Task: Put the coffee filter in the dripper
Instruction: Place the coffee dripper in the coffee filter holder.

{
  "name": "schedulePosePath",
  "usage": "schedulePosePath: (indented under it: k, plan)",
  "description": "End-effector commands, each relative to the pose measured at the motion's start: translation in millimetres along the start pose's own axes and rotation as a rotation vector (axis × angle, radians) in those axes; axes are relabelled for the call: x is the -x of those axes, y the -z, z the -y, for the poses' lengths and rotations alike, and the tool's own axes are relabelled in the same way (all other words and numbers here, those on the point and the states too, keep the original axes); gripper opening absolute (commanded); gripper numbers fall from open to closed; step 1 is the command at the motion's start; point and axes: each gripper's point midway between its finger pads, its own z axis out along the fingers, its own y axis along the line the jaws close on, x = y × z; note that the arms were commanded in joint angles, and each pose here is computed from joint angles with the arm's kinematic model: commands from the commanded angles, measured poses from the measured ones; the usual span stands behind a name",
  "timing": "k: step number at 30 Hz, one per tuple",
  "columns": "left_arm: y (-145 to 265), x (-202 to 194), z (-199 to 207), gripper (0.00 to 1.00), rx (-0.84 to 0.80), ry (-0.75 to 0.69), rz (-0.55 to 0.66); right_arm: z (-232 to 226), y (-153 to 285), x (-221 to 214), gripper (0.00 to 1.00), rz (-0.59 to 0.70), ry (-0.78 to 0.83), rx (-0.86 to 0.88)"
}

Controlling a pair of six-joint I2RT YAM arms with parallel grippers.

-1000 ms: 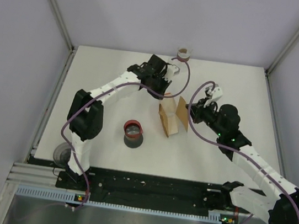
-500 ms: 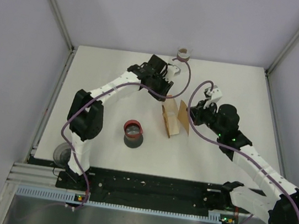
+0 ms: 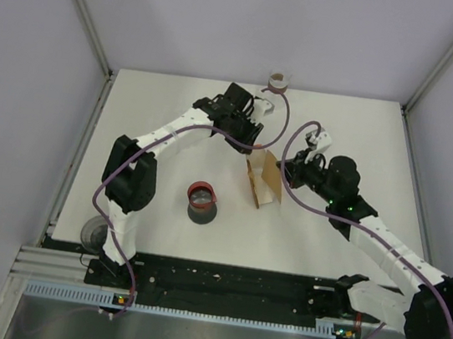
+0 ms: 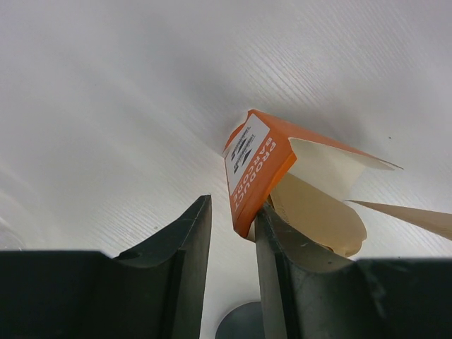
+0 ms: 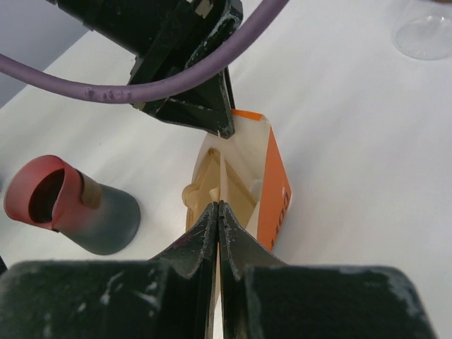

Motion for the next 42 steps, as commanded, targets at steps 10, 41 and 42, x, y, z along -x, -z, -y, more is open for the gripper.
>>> schedulePosePath:
  k: [10,41,42]
  plan:
    - [11.8,21.7,7.1,0.38,-0.023,-0.012,0.062,6.8,-23.8,-1.9,0.00,0.217,0.133,0.059]
    - [10.6,25.8,9.3,0.49,-0.041,-0.021,0.060,17.4,-14.1,-12.1,0.34,0.121,0.063,-0.026]
    - [11.2,25.9,9.4,0.50,-0.041,-0.022,0.060,16.0,-13.5,-10.8,0.34,0.122,0.063,-0.020]
